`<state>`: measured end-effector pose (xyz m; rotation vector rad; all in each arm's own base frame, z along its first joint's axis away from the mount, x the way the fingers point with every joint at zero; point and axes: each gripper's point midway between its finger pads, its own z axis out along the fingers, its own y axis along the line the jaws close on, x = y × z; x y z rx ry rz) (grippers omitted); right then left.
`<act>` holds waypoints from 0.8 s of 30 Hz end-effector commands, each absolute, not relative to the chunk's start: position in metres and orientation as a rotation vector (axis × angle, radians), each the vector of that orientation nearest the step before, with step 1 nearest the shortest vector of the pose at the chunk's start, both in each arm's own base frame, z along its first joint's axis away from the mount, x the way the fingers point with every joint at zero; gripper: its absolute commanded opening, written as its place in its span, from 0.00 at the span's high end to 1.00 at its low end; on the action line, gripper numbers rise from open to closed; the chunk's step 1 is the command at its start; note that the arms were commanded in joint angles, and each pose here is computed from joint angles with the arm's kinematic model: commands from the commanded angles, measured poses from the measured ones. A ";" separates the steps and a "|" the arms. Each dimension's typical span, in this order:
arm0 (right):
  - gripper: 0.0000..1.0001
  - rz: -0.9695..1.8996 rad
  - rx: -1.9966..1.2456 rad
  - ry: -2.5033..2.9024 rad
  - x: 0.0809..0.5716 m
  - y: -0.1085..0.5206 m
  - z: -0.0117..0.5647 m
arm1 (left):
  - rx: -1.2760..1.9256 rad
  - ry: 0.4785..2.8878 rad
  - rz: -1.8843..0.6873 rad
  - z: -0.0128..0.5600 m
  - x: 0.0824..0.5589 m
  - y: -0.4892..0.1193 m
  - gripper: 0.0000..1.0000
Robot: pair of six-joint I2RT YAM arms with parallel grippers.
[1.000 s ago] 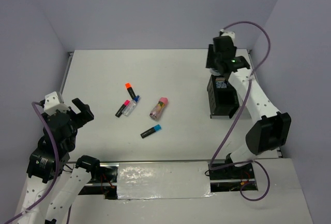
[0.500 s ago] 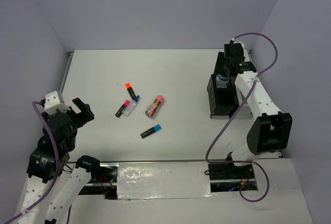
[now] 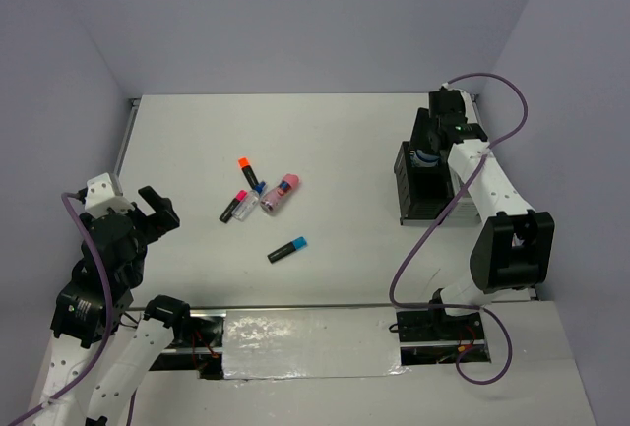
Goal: Sort the stationery into containers
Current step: Place the stationery in the storage box.
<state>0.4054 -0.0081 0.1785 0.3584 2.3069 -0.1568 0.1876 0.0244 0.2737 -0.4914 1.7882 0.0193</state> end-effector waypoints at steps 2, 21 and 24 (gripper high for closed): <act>1.00 -0.129 0.372 2.231 0.414 -0.009 0.197 | -0.484 1.748 0.006 0.283 0.191 0.024 0.01; 0.00 0.091 0.275 2.143 0.392 0.032 0.254 | -0.272 1.928 -0.133 0.271 0.232 -0.027 0.01; 0.00 0.254 0.143 2.106 0.375 0.071 0.266 | -0.159 2.064 -0.320 0.252 0.263 -0.075 0.03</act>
